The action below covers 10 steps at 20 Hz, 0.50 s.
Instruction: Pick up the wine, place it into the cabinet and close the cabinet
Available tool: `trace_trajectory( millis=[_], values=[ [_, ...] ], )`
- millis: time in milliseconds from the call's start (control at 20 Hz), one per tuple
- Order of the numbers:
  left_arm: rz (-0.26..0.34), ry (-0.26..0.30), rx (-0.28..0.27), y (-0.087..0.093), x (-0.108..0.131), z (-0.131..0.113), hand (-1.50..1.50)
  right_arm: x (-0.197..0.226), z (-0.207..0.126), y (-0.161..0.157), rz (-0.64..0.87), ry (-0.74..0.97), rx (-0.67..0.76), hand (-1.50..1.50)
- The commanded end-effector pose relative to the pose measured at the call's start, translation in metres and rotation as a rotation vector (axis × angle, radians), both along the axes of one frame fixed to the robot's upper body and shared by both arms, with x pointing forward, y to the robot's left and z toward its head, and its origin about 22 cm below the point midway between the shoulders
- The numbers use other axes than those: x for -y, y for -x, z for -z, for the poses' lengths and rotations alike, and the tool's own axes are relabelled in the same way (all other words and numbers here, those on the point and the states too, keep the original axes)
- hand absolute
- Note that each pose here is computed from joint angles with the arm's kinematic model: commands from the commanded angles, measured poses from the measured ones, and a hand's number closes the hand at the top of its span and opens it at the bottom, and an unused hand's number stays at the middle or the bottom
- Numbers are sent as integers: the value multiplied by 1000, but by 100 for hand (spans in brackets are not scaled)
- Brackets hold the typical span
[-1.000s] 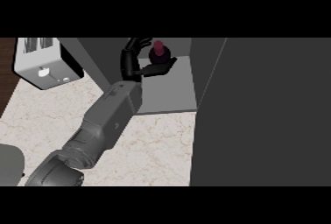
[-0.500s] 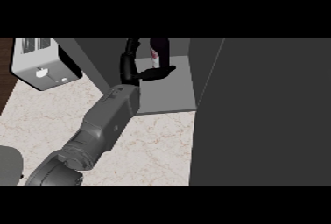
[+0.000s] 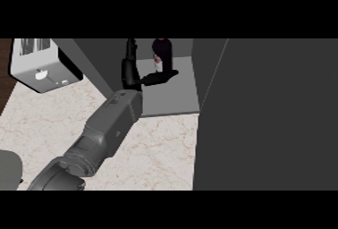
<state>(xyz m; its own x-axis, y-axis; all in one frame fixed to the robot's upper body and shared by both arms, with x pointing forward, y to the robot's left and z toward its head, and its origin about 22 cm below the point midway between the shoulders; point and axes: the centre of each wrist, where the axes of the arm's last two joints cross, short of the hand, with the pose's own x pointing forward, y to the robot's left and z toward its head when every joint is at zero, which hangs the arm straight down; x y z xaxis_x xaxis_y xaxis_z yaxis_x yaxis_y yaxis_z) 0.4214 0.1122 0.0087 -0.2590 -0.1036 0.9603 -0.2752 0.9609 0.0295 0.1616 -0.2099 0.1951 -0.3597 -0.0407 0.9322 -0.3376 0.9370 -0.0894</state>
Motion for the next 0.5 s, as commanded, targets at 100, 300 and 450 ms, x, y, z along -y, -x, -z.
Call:
trace_trajectory(
  millis=[100,300,450],
  values=[
    [-14,-8,4,6,-21,16,-150,0,4,7,-12,-32,4,-150],
    [51,31,17,7,-26,18,-150,-2,-5,9,-31,-14,-7,-150],
    [79,53,22,7,-11,15,-150,1,-3,15,-21,-29,2,-150]
  ],
)
